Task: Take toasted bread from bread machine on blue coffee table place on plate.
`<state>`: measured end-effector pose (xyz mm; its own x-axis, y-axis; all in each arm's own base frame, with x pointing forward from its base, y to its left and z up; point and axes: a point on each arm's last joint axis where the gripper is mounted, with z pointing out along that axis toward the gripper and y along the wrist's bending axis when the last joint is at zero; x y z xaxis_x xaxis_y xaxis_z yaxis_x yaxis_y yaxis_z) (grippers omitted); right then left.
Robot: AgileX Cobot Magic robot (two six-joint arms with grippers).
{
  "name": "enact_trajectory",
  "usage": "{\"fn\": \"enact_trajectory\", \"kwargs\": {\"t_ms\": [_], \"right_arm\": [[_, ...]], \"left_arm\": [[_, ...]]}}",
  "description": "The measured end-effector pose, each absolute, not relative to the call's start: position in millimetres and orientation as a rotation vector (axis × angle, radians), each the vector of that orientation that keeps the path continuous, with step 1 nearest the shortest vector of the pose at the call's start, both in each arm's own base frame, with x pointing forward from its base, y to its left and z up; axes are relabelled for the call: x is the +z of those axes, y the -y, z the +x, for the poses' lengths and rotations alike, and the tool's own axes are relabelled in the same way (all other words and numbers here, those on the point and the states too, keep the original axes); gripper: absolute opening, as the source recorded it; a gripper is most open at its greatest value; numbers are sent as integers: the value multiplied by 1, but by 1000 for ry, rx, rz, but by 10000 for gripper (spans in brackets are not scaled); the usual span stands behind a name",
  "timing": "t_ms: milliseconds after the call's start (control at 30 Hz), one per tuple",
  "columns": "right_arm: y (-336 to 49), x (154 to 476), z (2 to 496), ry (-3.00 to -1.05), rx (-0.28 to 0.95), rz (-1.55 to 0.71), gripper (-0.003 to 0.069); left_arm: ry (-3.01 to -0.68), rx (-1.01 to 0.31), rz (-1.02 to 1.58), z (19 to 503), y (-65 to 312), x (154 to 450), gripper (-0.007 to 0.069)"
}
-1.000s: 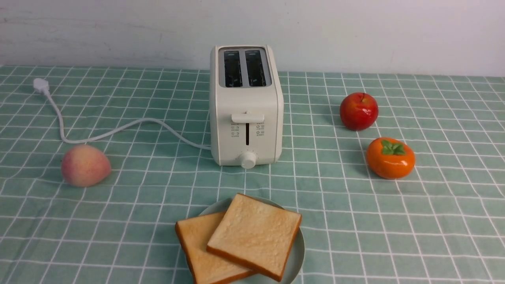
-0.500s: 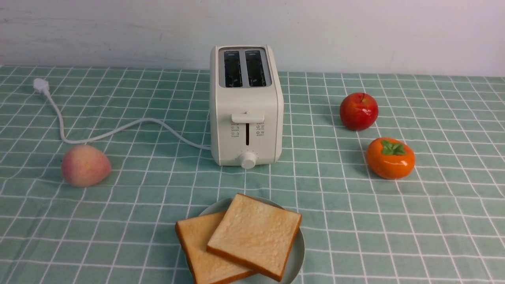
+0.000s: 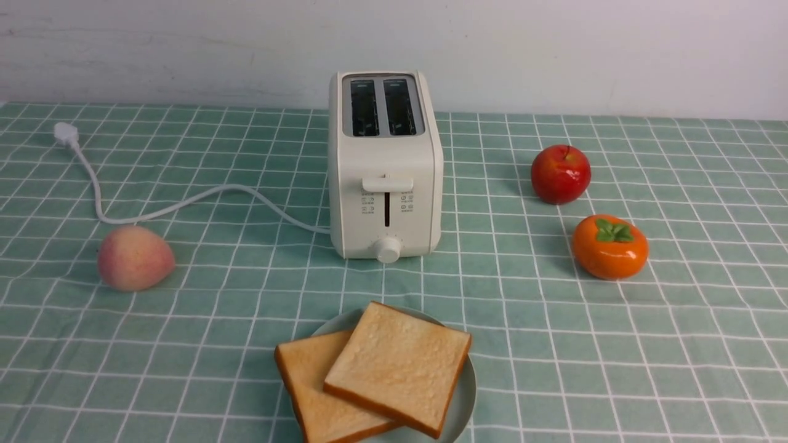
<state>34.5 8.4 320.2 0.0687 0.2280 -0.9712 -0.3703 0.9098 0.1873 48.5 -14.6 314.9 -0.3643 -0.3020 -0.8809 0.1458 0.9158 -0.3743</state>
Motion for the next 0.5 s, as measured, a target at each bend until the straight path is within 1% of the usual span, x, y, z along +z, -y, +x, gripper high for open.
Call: {"fn": "enact_trajectory", "kwargs": {"t_ms": [133,200,267,300,333,367,400,500], "right_arm": [[-8,320,34,-1434,453,-120,67],[-8,320,34,-1434,453,-120,71],[-8,320,34,-1434,453,-120,75],[-8,320,34,-1434,453,-120,76],[-8,320,34,-1434,453,-120,77],[-8,320,34,-1434,453,-120,78],[-8,320,34,-1432,453,-120,81],[-8,320,34,-1431,454,-120,86]], "left_arm": [[-1796,-431,-120,50,12,286,18],[-1720,-396,-155,50,9,252,20],[-1691,-366,-188,51,7,225,21],[-1679,-364,-190,51,6,225,21],[-1693,-344,-210,53,5,206,22],[-1698,-339,-216,54,5,201,25],[-1742,-315,-242,55,4,185,28],[-1831,-293,-259,53,3,174,34]]}}
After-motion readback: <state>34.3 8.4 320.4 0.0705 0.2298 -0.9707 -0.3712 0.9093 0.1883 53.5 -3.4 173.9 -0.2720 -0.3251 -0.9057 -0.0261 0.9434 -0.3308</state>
